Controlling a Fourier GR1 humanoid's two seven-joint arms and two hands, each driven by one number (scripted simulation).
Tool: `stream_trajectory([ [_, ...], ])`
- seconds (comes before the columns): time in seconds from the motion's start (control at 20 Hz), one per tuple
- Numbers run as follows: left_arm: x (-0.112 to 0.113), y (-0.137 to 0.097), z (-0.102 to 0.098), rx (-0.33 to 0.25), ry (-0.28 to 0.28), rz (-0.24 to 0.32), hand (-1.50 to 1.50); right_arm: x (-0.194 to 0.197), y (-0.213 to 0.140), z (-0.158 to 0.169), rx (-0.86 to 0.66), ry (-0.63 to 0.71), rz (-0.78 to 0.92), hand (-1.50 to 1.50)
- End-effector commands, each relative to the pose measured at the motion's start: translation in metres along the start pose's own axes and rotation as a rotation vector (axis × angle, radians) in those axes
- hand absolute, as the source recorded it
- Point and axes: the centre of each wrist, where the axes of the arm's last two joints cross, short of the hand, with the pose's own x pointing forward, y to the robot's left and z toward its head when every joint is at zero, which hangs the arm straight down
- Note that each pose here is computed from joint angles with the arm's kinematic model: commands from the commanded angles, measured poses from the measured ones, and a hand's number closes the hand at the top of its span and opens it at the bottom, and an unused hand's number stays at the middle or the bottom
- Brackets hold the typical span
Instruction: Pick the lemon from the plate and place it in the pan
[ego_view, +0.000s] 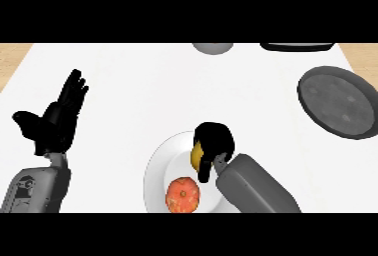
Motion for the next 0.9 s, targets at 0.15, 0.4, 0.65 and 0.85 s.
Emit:
stream_trajectory([
  [0.15, -0.009, -0.003, 0.008, -0.001, 0.001, -0.002, 0.00, -0.011, -0.015, 0.006, -0.089, 0.090, -0.073, 1.50],
  [0.4, -0.002, 0.008, 0.006, 0.004, 0.009, -0.006, 0.00, 0.007, -0.061, 0.026, -0.475, 0.058, -0.063, 1.50],
  [0.65, -0.007, 0.010, 0.014, 0.028, 0.029, -0.005, 0.00, 0.000, -0.082, 0.072, -0.680, 0.045, -0.140, 1.50],
  [0.85, 0.002, 0.001, 0.006, -0.003, 0.012, 0.009, 0.00, -0.019, -0.113, 0.084, -0.797, 0.110, -0.151, 1.50],
])
